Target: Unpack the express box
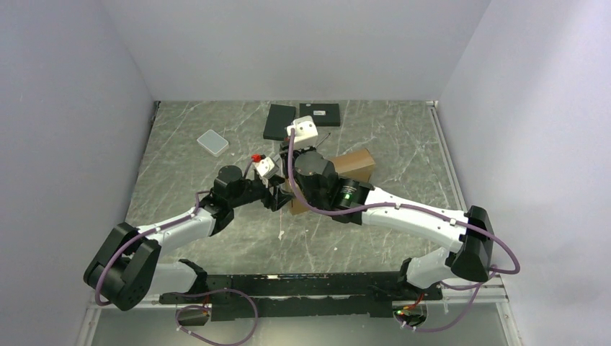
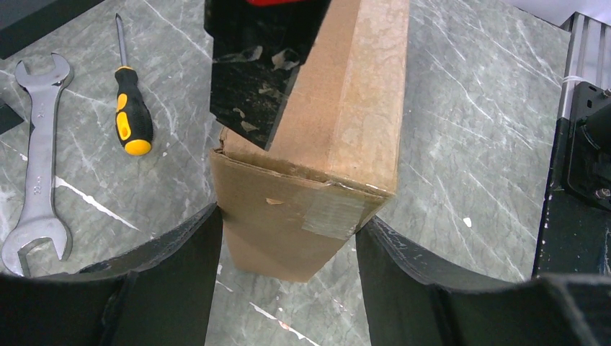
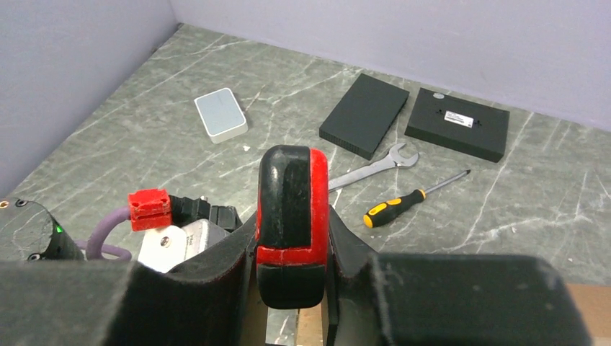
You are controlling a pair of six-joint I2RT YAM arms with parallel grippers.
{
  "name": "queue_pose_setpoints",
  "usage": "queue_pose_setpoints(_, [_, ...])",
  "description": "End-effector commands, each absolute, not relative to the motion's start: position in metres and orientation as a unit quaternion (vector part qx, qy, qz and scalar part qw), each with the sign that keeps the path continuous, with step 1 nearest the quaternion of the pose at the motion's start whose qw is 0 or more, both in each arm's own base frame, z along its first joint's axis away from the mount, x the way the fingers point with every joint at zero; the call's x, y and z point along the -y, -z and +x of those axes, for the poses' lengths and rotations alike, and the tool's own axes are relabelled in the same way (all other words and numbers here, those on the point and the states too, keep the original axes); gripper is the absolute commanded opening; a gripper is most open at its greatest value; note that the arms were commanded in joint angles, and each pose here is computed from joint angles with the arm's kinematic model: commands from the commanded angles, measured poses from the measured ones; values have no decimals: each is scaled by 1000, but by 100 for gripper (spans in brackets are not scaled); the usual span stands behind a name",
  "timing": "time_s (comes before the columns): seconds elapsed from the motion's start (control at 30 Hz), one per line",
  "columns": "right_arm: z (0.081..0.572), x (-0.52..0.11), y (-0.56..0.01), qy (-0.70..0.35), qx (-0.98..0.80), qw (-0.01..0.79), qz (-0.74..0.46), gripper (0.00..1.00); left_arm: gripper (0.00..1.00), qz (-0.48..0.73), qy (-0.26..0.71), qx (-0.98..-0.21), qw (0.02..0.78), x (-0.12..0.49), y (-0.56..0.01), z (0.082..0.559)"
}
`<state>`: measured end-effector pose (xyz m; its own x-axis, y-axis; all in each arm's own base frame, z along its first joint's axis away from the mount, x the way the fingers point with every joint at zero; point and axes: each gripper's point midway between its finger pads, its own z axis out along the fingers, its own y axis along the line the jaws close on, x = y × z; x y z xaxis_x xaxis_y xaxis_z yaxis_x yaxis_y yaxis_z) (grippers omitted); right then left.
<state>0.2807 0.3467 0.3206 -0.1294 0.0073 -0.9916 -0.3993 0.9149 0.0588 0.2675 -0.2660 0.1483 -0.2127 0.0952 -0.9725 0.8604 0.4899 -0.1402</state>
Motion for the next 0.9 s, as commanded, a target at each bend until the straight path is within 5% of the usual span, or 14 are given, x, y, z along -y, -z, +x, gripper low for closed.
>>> queue_pose_setpoints(0.0, [285, -346, -336, -165, -720, 666, -102, 0, 10, 343, 364, -659, 561, 267, -174, 273])
queue_pose_setpoints(0.4, [286, -348, -326, -155, -727, 660, -108, 0, 0, 340, 365, -658, 564, 267, -176, 273])
queue_pose_setpoints(0.87, [276, -339, -306, -135, -750, 637, -117, 0, 0, 332, 358, -663, 567, 264, -176, 276])
